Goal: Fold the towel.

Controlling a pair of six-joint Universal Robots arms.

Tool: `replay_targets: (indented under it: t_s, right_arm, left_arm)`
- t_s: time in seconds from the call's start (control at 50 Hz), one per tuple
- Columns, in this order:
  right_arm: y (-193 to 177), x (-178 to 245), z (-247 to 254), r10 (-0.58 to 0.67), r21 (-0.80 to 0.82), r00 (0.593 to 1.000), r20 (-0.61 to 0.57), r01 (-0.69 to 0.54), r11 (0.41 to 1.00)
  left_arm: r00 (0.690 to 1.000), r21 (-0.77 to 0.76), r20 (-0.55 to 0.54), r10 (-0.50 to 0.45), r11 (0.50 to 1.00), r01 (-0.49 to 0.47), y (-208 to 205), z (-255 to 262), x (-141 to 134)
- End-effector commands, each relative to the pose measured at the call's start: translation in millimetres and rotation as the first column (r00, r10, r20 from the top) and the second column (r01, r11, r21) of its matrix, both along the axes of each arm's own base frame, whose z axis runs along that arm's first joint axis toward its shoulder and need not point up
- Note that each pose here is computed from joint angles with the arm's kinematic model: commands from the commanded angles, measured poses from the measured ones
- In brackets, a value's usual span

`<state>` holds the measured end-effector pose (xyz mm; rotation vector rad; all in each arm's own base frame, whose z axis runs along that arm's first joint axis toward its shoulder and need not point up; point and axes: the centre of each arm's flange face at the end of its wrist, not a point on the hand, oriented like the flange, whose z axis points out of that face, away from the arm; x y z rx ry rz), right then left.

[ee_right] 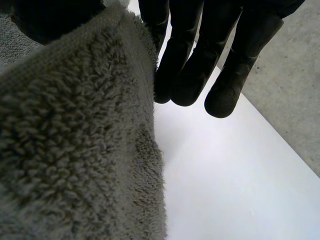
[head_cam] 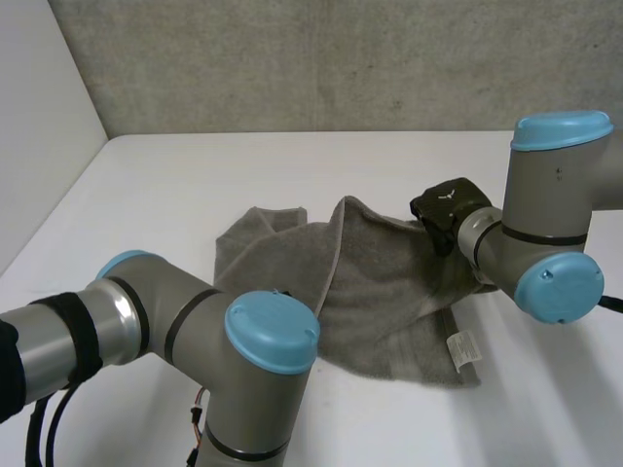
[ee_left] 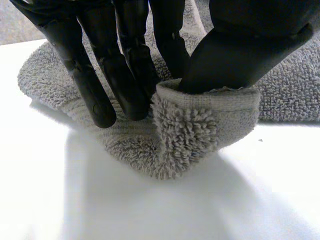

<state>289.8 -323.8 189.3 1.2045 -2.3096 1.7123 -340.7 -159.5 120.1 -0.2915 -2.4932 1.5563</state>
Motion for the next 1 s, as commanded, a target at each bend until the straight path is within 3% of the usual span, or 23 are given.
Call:
replay_targets:
  t_s: [0.02,0.12,0.22,0.3,0.38,0.54,0.72,0.8,0.84,0.86,0.9,0.92,0.94,0.96,1.0]
  right_arm:
    - [-5.0,-9.4,25.0,-0.023,-0.055,0.999,0.027,0.024,0.998]
    - [-5.6,-22.0,67.0,-0.034,-0.139,0.997,0.074,0.044,0.989]
    - [0.5,-47.9,128.1,-0.026,-0.254,0.992,0.12,0.056,0.966]
    - [10.1,-61.1,150.5,-0.027,-0.242,0.993,0.112,0.053,0.969]
    - [26.4,-73.6,163.1,-0.009,-0.118,0.996,0.089,0.02,0.993]
    - [43.3,-75.2,151.2,0.108,0.03,0.994,0.007,-0.108,0.994]
    - [34.6,-57.2,83.9,0.228,0.197,0.968,-0.104,-0.204,0.959]
    - [17.1,-49.4,79.1,0.213,0.144,0.967,-0.139,-0.193,0.97]
    - [-13.0,-38.7,87.8,0.151,-0.012,0.975,-0.161,-0.155,0.988]
    - [-13.2,-38.6,87.8,0.151,-0.013,0.975,-0.161,-0.155,0.988]
    - [-44.4,-21.8,125.7,0.074,-0.301,0.989,-0.13,-0.111,0.947]
    - [-44.5,-21.7,125.9,0.074,-0.303,0.989,-0.129,-0.11,0.947]
    - [-55.4,-11.1,153.1,0.048,-0.467,0.996,-0.078,-0.079,0.881]
    - [-55.4,-11.0,153.4,0.047,-0.469,0.996,-0.077,-0.078,0.88]
    - [-61.7,-0.2,214.4,0.04,-0.725,0.995,0.088,0.036,0.687]
  left_arm:
    - [1.0,-0.014,-0.001,0.015,1.0,-0.015,-7.3,21.1,3.9]
    - [0.994,-0.125,0.009,0.106,0.987,-0.104,-46.5,78.0,35.4]
    - [0.989,-0.256,0.029,0.147,0.957,-0.134,-64.4,129.1,58.6]
    - [0.989,-0.313,0.056,0.137,0.943,-0.113,-74.5,151.7,70.8]
    - [0.985,-0.366,0.142,0.095,0.93,-0.037,-84.8,173.0,85.1]
    - [0.955,-0.287,0.297,0.014,0.955,0.075,-88.5,163.9,97.7]
    - [0.939,-0.185,0.341,-0.041,0.977,0.11,-122.4,120.4,83.9]
    - [0.944,-0.224,0.329,-0.041,0.967,0.12,-143.2,122.1,72.7]
    - [0.951,-0.323,0.307,-0.041,0.935,0.144,-166.8,140.8,58.8]
    - [0.951,-0.323,0.307,-0.041,0.935,0.144,-166.9,140.9,58.7]
    - [0.966,-0.487,0.257,-0.037,0.858,0.163,-189.2,178.5,44.3]
    - [0.966,-0.488,0.257,-0.037,0.858,0.163,-189.3,178.7,44.2]
    - [0.976,-0.59,0.215,-0.032,0.792,0.155,-198.4,203.9,38.2]
    - [0.976,-0.591,0.214,-0.032,0.791,0.155,-198.5,204.2,38.2]
    - [0.994,-0.779,0.109,-0.018,0.619,0.097,-207.7,258.2,33.0]
